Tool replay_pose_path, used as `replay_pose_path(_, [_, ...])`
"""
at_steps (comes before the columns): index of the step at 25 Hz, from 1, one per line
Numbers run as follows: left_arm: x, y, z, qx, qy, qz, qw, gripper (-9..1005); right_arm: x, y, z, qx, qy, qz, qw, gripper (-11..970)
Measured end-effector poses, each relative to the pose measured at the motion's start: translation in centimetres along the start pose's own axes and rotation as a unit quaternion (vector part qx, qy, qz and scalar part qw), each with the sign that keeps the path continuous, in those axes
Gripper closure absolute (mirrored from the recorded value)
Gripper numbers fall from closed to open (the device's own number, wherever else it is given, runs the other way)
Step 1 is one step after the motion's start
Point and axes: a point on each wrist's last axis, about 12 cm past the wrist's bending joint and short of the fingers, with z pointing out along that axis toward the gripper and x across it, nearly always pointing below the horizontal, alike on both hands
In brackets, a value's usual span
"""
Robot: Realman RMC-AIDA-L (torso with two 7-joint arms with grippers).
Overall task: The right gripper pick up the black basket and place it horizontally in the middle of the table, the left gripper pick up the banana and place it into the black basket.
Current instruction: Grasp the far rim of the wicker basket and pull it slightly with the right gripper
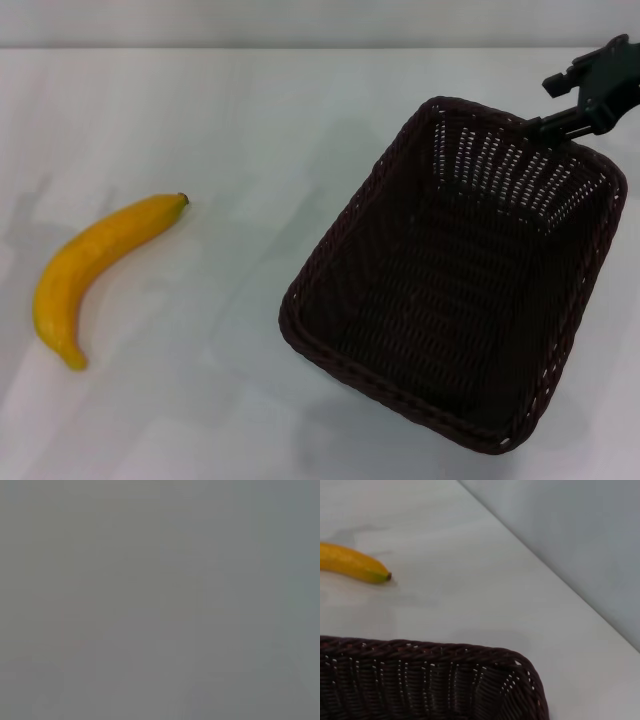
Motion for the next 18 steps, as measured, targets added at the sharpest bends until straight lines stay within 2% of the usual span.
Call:
replay_pose_path(8, [0.2,-0.1,-0.4,0.000,0.007,-0.003,1.000,126,-0.5,0.3,1.3,-0.007,0.010,-0.008,1.000,380])
replay_pose_path(18, [0.3,-0.2,-1.2,-0.002,0.010,-0.005,1.000,126,-0.1,1.4,3.4,-0.019,0.032,-0.007,0.999,385])
